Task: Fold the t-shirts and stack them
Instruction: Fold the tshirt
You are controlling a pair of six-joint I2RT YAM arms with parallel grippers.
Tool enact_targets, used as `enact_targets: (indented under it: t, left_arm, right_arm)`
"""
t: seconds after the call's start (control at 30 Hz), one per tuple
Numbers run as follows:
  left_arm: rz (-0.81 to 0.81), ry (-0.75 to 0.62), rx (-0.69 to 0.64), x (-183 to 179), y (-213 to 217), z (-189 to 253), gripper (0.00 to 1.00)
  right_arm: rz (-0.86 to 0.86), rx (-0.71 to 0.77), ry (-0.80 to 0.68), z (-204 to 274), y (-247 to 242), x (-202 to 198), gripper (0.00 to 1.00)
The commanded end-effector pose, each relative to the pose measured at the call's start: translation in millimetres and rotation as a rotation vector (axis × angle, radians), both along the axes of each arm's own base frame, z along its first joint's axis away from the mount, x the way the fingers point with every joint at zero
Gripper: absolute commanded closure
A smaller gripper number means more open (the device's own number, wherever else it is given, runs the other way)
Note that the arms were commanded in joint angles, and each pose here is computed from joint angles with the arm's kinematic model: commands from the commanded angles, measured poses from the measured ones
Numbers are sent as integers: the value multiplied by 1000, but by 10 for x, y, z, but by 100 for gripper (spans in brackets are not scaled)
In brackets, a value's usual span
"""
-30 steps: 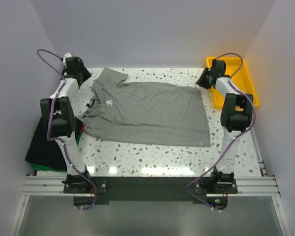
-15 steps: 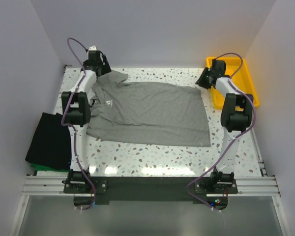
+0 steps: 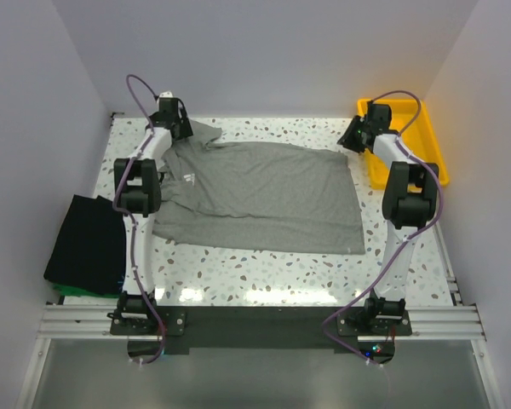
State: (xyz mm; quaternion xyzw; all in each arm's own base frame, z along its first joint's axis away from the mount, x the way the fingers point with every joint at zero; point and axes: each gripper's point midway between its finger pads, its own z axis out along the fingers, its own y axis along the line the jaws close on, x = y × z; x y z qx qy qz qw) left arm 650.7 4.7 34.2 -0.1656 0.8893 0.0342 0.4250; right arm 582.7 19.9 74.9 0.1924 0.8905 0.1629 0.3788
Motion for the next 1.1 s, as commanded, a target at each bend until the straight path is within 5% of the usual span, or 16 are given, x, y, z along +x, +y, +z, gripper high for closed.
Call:
enact_targets:
  t: [0.0,0.33,0.77,1.07]
  left_arm:
    - [-5,-57,50,141,15,128,21]
    - [-26,-62,67,195,-38,49,34]
    - [-91,-135,8,201,-192,291,84]
    - [-105,-290,-14,186,-227,1007,89]
  right_arm:
    - [18,9,-66,153,35,117,69]
    - [17,15,-64,104,41,129,69]
    - [24,24,-43,26,61,102,69]
    - [-15,-48,25,-71,-80,-7,68]
